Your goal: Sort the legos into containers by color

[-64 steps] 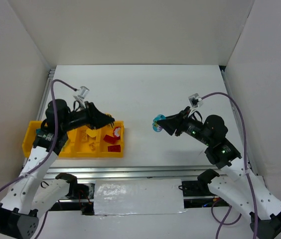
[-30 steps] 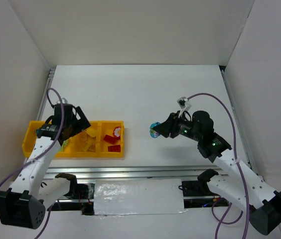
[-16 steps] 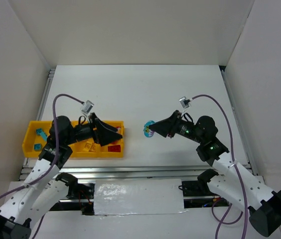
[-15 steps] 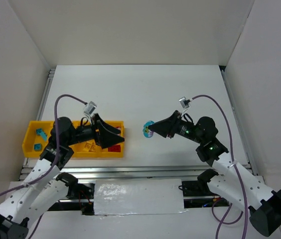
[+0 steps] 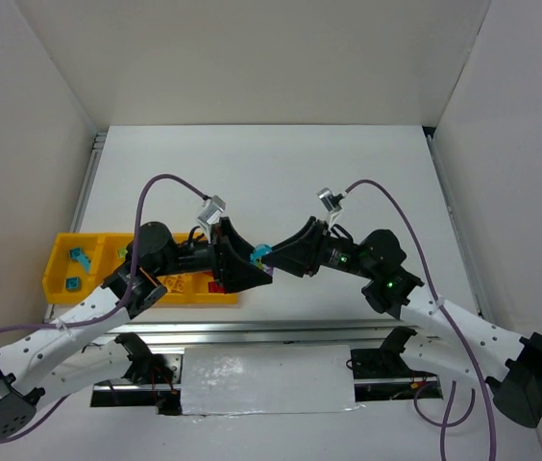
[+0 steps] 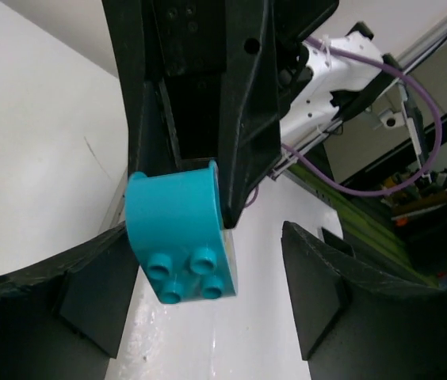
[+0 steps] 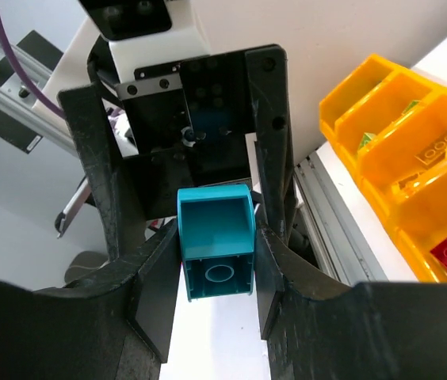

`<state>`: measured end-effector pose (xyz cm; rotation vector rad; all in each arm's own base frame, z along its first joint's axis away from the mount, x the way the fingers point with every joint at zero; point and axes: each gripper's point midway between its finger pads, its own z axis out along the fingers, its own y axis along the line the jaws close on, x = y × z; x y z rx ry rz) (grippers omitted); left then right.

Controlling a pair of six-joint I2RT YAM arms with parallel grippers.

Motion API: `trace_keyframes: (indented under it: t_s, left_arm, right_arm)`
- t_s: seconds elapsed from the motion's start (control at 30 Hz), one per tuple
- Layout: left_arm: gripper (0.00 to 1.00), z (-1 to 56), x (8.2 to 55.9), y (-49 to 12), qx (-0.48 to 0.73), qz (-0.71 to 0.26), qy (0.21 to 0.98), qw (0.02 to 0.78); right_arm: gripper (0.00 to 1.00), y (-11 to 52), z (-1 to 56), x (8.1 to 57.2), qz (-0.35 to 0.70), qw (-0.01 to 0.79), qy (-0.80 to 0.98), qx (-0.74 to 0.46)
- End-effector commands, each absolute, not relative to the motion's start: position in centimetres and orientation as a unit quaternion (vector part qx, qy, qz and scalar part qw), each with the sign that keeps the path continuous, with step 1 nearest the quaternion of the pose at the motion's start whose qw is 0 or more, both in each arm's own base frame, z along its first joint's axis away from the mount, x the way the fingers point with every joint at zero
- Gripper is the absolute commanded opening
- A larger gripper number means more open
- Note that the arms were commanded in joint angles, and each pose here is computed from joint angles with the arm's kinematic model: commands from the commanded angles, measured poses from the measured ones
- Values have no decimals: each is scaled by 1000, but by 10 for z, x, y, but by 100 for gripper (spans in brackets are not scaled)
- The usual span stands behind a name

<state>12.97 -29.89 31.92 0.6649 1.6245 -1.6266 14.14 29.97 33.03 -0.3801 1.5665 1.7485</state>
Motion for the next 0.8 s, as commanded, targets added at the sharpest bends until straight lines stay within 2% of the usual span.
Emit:
trace_keyframes:
  t_s: [0.0, 0.07, 0.1, 0.17, 0.2, 0.23, 0.27, 0.37, 0.4, 0.57, 0.63, 0.7, 0.77]
  left_arm:
    - [79, 351, 132, -297, 271, -633, 594, 416]
    - [66, 352, 130, -297, 275, -634, 591, 416]
    - [50, 354, 128, -296, 277, -635, 588, 418]
    - [36, 355, 126, -295, 281, -635, 586, 418]
    - [19, 357, 124, -294, 284, -637, 582, 418]
    - [12, 358, 123, -294, 287, -636, 580, 420]
    - [0, 359, 123, -293, 288, -635, 580, 422]
    - [0, 366, 126, -287, 280, -622, 583, 443]
    - [0, 355, 141, -284, 247, -593, 621, 449]
    - [0, 355, 177, -254, 193, -500, 680, 500]
    - [0, 336, 203, -230, 129, -434, 731, 511]
    - [0, 328, 240, -188, 38, -354, 771, 529]
    - [0, 289, 277, -112, -104, -218, 834, 496]
  right_arm:
    - [0, 300, 362, 143, 687, 418, 573, -158]
    - [0, 300, 361, 146, 683, 421, 577, -151]
    - [0, 299, 359, 148, 679, 424, 580, -149]
    - [0, 299, 358, 151, 676, 428, 583, -142]
    - [0, 299, 359, 152, 676, 429, 582, -142]
    - [0, 300, 358, 153, 674, 429, 584, -143]
    - [0, 301, 358, 153, 673, 430, 585, -144]
    - [78, 299, 355, 156, 664, 435, 592, -138]
    - [99, 296, 353, 160, 656, 441, 598, -130]
    - [100, 271, 338, 184, 596, 483, 636, -84]
    - [100, 260, 332, 193, 572, 496, 651, -60]
    - [100, 242, 323, 204, 536, 515, 668, -32]
    - [100, 230, 317, 207, 512, 528, 678, -21]
